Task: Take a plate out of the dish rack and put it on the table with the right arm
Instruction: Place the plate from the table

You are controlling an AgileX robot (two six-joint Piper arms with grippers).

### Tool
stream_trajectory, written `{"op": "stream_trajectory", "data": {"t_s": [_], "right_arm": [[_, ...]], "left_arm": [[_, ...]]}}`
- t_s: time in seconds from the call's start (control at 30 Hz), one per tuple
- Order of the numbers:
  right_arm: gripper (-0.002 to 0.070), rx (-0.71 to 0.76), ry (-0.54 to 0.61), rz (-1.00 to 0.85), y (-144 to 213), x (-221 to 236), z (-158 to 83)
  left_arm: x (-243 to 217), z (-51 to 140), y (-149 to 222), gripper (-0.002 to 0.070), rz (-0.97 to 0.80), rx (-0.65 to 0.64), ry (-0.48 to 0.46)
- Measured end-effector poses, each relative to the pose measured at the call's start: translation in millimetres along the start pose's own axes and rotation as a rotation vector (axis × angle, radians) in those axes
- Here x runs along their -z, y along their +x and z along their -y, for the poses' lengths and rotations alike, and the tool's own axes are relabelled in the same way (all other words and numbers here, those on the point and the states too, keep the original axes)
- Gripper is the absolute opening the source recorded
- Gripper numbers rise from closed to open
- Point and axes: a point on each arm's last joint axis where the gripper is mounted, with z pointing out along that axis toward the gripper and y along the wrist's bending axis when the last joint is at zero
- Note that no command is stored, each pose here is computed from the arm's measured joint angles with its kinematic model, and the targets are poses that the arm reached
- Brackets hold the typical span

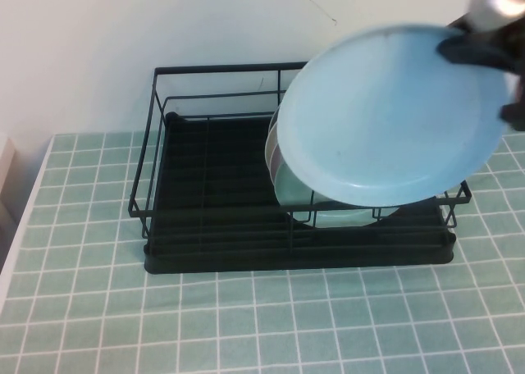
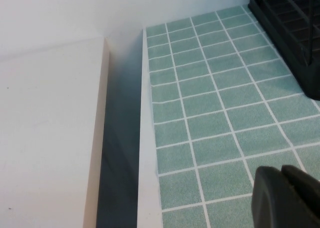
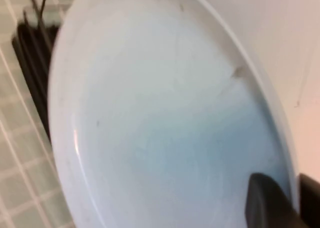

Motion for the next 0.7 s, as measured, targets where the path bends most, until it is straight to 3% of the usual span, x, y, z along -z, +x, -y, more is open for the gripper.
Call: {"op": "stream_trajectory", "data": {"t_s": [0.2, 0.33, 0.6, 0.7], "right_arm": [[0.0067, -0.280, -0.028, 0.013, -4.5, 69.3, -21.2], [0.0067, -0.501, -0.107, -0.062, 5.4, 81.6, -38.9], [0.0067, -0.849, -0.403, -0.184, 50.0, 29.9, -97.0], [0.0067, -1.001, -0.444, -0.185, 75.8, 1.0, -121.4]], "left_arm": [[0.0, 0.0, 0.0, -0.0003, 0.000, 0.000, 0.000], [0.0, 0.0, 0.0, -0.0003, 0.000, 0.000, 0.000], [0.0, 0.0, 0.0, -0.0003, 0.000, 0.000, 0.000], [0.0, 0.0, 0.0, -0.0003, 0.000, 0.000, 0.000]]}}
